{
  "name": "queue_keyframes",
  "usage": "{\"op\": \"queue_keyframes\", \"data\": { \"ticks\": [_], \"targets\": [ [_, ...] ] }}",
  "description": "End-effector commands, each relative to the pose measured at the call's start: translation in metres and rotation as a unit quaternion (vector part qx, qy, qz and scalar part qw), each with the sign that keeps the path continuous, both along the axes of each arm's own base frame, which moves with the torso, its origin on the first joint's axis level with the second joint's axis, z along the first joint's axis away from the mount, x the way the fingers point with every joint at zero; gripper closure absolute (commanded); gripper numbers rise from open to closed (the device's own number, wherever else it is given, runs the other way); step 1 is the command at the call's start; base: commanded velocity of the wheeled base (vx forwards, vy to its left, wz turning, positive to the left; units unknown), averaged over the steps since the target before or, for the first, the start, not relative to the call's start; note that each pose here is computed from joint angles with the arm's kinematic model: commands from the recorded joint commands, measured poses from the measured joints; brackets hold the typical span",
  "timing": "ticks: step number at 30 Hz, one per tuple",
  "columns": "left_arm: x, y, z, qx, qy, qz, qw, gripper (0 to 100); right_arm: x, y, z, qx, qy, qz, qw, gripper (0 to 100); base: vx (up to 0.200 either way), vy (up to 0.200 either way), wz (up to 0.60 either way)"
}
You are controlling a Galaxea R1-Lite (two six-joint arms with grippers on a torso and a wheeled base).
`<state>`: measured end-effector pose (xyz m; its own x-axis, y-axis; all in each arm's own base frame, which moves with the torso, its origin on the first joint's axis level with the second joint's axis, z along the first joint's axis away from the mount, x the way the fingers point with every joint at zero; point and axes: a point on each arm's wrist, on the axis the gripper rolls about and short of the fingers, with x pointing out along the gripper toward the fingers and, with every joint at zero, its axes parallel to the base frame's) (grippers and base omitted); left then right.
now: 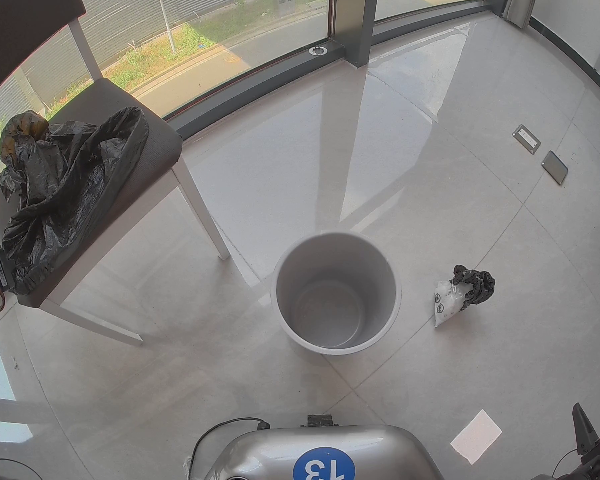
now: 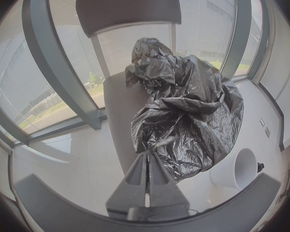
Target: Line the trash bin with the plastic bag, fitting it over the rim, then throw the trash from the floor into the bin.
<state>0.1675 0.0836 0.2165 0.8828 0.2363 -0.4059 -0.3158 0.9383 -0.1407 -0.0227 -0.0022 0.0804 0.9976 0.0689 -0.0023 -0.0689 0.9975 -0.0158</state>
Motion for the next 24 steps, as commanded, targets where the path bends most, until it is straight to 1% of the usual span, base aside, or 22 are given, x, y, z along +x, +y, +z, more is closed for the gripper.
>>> {"op": "queue_keyframes", "data": {
  "ticks": [1,3,4,5,7,9,10,11,12,14,15,18,20,21,22,23,24],
  "targets": [
    [-0.005,-0.001,0.002,0.009,-0.017,0.004,0.9998,100,0.000,0.000,-0.005,-0.001,0.000,0.000,1.0000,0,0.000,0.000,0.00],
    [-0.004,-0.001,0.006,0.012,-0.040,0.004,0.9991,100,0.000,0.000,-0.005,-0.001,0.000,0.000,1.0000,0,0.000,0.000,0.00],
    [-0.004,-0.001,0.006,0.012,-0.040,0.004,0.9991,100,0.000,0.000,-0.005,-0.001,0.000,0.000,1.0000,0,0.000,0.000,0.00],
    [-0.004,-0.001,0.010,0.009,-0.059,0.010,0.9982,100,0.000,0.000,-0.005,0.000,0.000,0.000,1.0000,0,0.000,0.000,0.00],
    [-0.007,-0.004,0.020,-0.023,-0.103,0.020,0.9942,100,0.000,0.000,-0.005,0.001,0.000,0.000,1.0000,0,0.000,0.000,0.00],
    [-0.009,-0.005,0.028,-0.047,-0.126,0.029,0.9904,100,0.000,0.000,-0.005,0.001,0.000,0.000,1.0000,0,0.000,0.000,0.00],
    [-0.009,-0.006,0.028,-0.049,-0.128,0.029,0.9901,100,0.000,0.000,-0.005,0.001,0.000,0.000,1.0000,0,0.000,0.000,0.00],
    [-0.009,-0.007,0.034,-0.064,-0.142,0.029,0.9873,100,0.000,0.000,-0.005,0.001,0.000,0.000,1.0000,0,0.000,0.000,0.00],
    [-0.007,-0.008,0.043,-0.088,-0.160,0.031,0.9827,100,0.000,0.000,-0.005,-0.002,-0.001,0.001,1.0000,0,0.000,0.000,0.00],
    [-0.004,-0.010,0.052,-0.116,-0.178,0.031,0.9766,100,0.000,0.000,-0.005,-0.004,-0.001,0.001,1.0000,0,0.000,0.000,0.00],
    [-0.003,-0.011,0.054,-0.122,-0.180,0.031,0.9755,100,0.000,0.000,-0.005,-0.005,-0.001,0.002,1.0000,0,0.000,0.000,0.00],
    [-0.013,-0.019,0.064,-0.126,-0.162,0.027,0.9784,100,0.000,0.000,-0.005,-0.007,0.000,0.002,1.0000,0,0.000,0.000,0.00],
    [-0.036,-0.036,0.082,-0.109,-0.158,-0.003,0.9814,100,0.000,0.000,-0.005,-0.007,-0.001,0.006,1.0000,0,0.000,0.000,0.00],
    [-0.041,-0.039,0.085,-0.105,-0.157,-0.009,0.9819,100,0.000,0.000,-0.005,-0.007,-0.001,0.007,1.0000,0,0.000,0.000,0.00],
    [-0.067,-0.056,0.100,-0.095,-0.148,-0.063,0.9825,100,0.000,0.000,-0.005,-0.008,-0.001,0.008,0.9999,0,0.000,0.000,0.00],
    [-0.074,-0.061,0.103,-0.096,-0.144,-0.083,0.9814,100,0.000,0.000,-0.005,-0.008,-0.001,0.008,0.9999,0,0.000,0.000,0.00],
    [-0.098,-0.075,0.112,-0.110,-0.125,-0.158,0.9733,100,0.000,0.000,-0.005,-0.009,0.000,0.010,0.9999,0,0.000,0.000,0.00]
  ]
}}
